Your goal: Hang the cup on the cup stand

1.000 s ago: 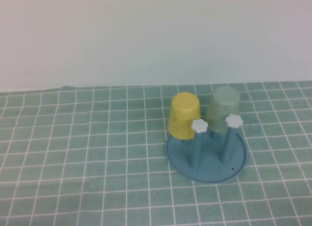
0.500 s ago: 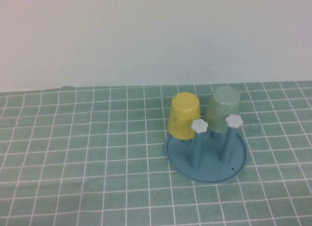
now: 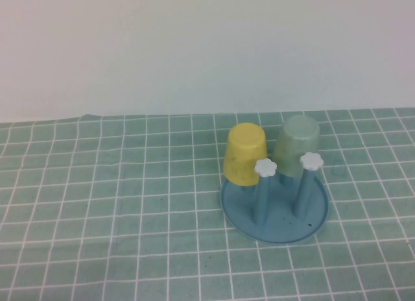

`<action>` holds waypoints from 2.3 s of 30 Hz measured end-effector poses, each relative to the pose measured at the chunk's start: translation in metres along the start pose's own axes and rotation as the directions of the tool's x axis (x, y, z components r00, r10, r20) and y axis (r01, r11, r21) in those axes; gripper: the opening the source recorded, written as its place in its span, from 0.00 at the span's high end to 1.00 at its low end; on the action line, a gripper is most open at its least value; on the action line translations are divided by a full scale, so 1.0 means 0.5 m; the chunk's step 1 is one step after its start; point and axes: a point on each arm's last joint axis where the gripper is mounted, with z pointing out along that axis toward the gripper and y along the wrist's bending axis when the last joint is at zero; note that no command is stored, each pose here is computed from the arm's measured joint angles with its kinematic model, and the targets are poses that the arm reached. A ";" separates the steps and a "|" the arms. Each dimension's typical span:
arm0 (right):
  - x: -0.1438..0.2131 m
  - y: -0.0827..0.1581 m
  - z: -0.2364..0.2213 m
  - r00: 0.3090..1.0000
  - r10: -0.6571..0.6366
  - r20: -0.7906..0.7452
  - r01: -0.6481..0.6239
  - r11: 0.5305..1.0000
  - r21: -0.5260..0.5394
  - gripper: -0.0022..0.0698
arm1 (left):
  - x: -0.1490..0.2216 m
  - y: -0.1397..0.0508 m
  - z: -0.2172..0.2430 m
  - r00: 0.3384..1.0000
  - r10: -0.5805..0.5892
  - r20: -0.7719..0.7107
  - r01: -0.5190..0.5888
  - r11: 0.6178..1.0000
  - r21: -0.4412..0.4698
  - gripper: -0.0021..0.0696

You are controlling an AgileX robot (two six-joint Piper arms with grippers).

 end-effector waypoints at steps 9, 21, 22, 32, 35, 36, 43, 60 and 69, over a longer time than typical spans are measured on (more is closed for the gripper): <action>0.014 0.006 -0.001 0.993 -0.097 -0.072 0.095 0.995 -0.038 0.97 | 0.000 0.000 0.000 1.000 0.000 0.002 0.000 1.000 0.000 0.97; 0.014 0.006 -0.001 0.994 0.074 -0.079 -0.076 0.997 -0.027 0.97 | 0.000 0.000 0.000 1.000 0.000 0.000 0.000 1.000 0.000 0.97; 0.014 0.006 -0.001 0.994 0.074 -0.079 -0.076 0.997 -0.027 0.97 | 0.000 0.000 0.000 1.000 0.000 0.000 0.000 1.000 0.000 0.97; 0.014 0.006 -0.001 0.994 0.074 -0.079 -0.076 0.997 -0.027 0.97 | 0.000 0.000 0.000 1.000 0.000 0.000 0.000 1.000 0.000 0.97; 0.014 0.006 -0.001 0.994 0.074 -0.079 -0.076 0.997 -0.027 0.97 | 0.000 0.000 0.000 1.000 0.000 0.000 0.000 1.000 0.000 0.97; 0.014 0.006 -0.001 0.994 0.074 -0.079 -0.076 0.997 -0.027 0.97 | 0.000 0.000 0.000 1.000 0.000 0.000 0.000 1.000 0.000 0.97; 0.014 0.006 -0.001 0.994 0.074 -0.079 -0.076 0.997 -0.027 0.97 | 0.000 0.000 0.000 1.000 0.000 0.000 0.000 1.000 0.000 0.97; 0.014 0.006 -0.001 0.994 0.074 -0.079 -0.076 0.997 -0.027 0.97 | -0.001 0.000 0.000 1.000 0.006 0.002 -0.006 1.000 0.000 0.97; 0.014 0.006 -0.001 0.994 0.074 -0.079 -0.076 0.997 -0.027 0.97 | -0.001 0.000 0.000 1.000 0.008 0.002 -0.008 1.000 -0.001 0.97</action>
